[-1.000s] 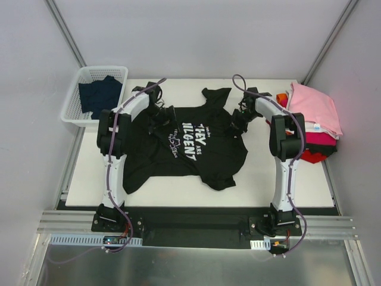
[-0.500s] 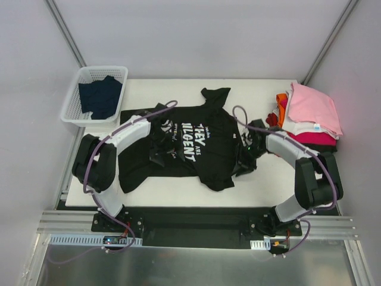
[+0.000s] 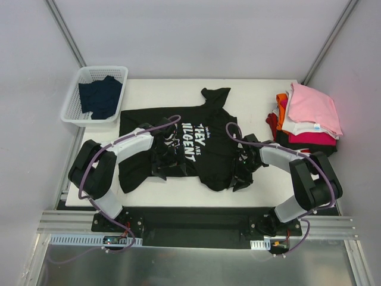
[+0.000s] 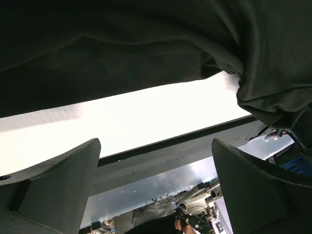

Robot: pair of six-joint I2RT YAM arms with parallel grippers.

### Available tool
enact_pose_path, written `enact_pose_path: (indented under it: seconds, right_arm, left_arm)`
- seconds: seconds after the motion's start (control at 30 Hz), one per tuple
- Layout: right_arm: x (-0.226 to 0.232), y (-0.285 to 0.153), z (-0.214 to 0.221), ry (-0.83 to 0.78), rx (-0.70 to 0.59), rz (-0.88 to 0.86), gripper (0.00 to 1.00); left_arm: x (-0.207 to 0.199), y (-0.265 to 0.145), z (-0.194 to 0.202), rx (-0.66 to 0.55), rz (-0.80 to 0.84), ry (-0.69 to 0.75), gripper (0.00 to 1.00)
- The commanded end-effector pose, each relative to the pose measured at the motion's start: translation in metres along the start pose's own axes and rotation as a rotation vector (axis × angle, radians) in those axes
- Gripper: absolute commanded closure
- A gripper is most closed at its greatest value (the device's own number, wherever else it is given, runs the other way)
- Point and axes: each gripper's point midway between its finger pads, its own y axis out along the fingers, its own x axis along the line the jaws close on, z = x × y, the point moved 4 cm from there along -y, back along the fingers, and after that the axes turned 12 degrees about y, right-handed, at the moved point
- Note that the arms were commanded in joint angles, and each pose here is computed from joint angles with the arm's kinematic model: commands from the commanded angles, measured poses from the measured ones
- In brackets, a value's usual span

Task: Fold and stack the t-shirts
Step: Flatten out the tshirt

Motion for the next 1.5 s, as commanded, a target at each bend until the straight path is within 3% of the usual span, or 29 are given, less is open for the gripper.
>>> enact_pose_path:
  seconds: [0.0, 0.33, 0.43, 0.47, 0.57, 0.83, 1.47]
  right_arm:
    - [0.017, -0.003, -0.018, -0.038, -0.058, -0.028, 0.64]
    - [0.025, -0.011, -0.024, -0.052, -0.075, -0.020, 0.65]
    - [0.021, -0.008, -0.022, -0.052, -0.065, -0.011, 0.73]
    - [0.020, -0.009, -0.021, -0.049, -0.070, -0.011, 0.83]
    - [0.015, -0.008, -0.018, -0.046, -0.074, -0.003, 0.99]
    - [0.010, -0.024, 0.003, -0.017, -0.082, -0.001, 0.99]
    - [-0.007, -0.101, 0.105, -0.001, 0.013, 0.078, 0.99]
  left_arm:
    - [-0.006, -0.007, 0.006, -0.011, 0.030, -0.008, 0.01]
    - [-0.014, -0.006, -0.006, -0.006, 0.039, 0.004, 0.01]
    - [-0.014, -0.004, -0.007, 0.000, 0.035, 0.006, 0.01]
    - [-0.013, -0.004, -0.007, 0.000, 0.034, 0.007, 0.01]
    - [-0.012, -0.003, -0.006, 0.004, 0.030, 0.007, 0.01]
    - [-0.012, -0.001, -0.006, 0.009, 0.024, 0.011, 0.01]
    - [-0.025, 0.007, -0.018, 0.002, 0.002, 0.076, 0.01]
